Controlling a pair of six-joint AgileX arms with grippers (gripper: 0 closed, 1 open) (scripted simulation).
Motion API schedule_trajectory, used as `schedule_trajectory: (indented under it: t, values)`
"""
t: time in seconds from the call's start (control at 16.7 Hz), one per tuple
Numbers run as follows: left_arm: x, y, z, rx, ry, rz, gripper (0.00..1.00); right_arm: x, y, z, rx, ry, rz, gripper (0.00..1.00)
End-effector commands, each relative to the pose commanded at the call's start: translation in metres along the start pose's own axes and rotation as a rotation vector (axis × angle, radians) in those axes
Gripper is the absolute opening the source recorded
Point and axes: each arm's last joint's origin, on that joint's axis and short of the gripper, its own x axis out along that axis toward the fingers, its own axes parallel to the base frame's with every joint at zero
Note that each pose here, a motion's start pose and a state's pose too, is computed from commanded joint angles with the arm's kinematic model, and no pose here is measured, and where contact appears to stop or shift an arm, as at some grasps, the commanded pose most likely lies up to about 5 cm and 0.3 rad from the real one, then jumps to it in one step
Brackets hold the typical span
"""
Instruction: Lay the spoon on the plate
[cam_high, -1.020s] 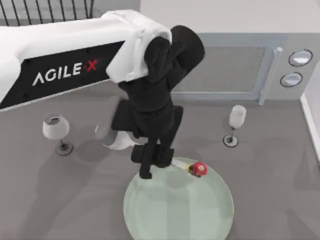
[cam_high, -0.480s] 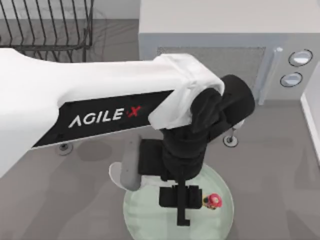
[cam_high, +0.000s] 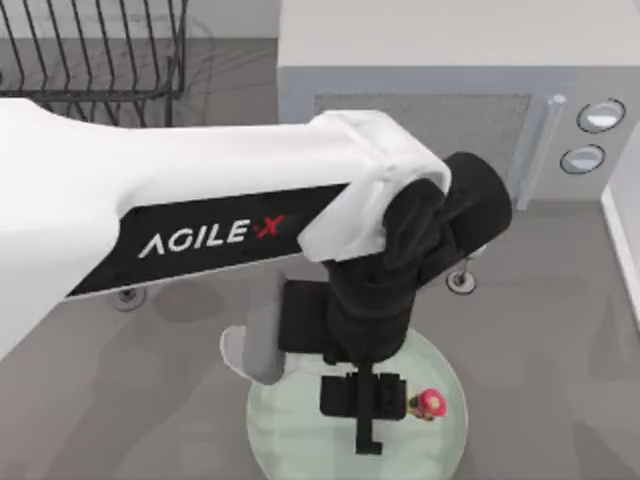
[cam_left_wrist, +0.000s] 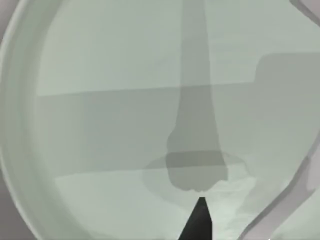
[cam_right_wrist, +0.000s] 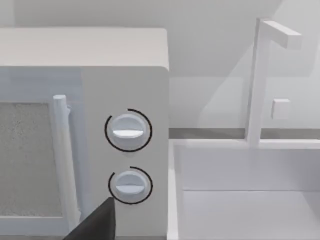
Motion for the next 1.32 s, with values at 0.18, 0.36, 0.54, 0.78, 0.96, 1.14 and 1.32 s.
schedule_trajectory:
  t: [0.18, 0.36, 0.54, 0.78, 0.96, 1.14, 1.32]
  values:
    - [0.000, 0.006, -0.007, 0.029, 0.030, -0.002, 0.00, 0.000, 0.000, 0.000, 0.000, 0.000, 0.000, 1.00]
    - [0.000, 0.014, -0.016, 0.072, 0.073, -0.009, 0.00, 0.000, 0.000, 0.000, 0.000, 0.000, 0.000, 1.00]
    - [-0.001, 0.020, -0.023, 0.109, 0.113, -0.017, 0.00, 0.000, 0.000, 0.000, 0.000, 0.000, 0.000, 1.00]
    - [-0.001, 0.023, -0.027, 0.122, 0.146, -0.032, 0.00, 0.000, 0.000, 0.000, 0.000, 0.000, 0.000, 1.00]
    - [0.001, 0.019, -0.025, 0.106, 0.148, -0.045, 0.00, 0.000, 0.000, 0.000, 0.000, 0.000, 0.000, 1.00]
    - [0.005, 0.013, -0.019, 0.072, 0.128, -0.053, 0.00, 0.000, 0.000, 0.000, 0.000, 0.000, 0.000, 1.00]
    - [0.014, 0.006, -0.012, 0.034, 0.087, -0.050, 0.00, 0.000, 0.000, 0.000, 0.000, 0.000, 0.000, 1.00]
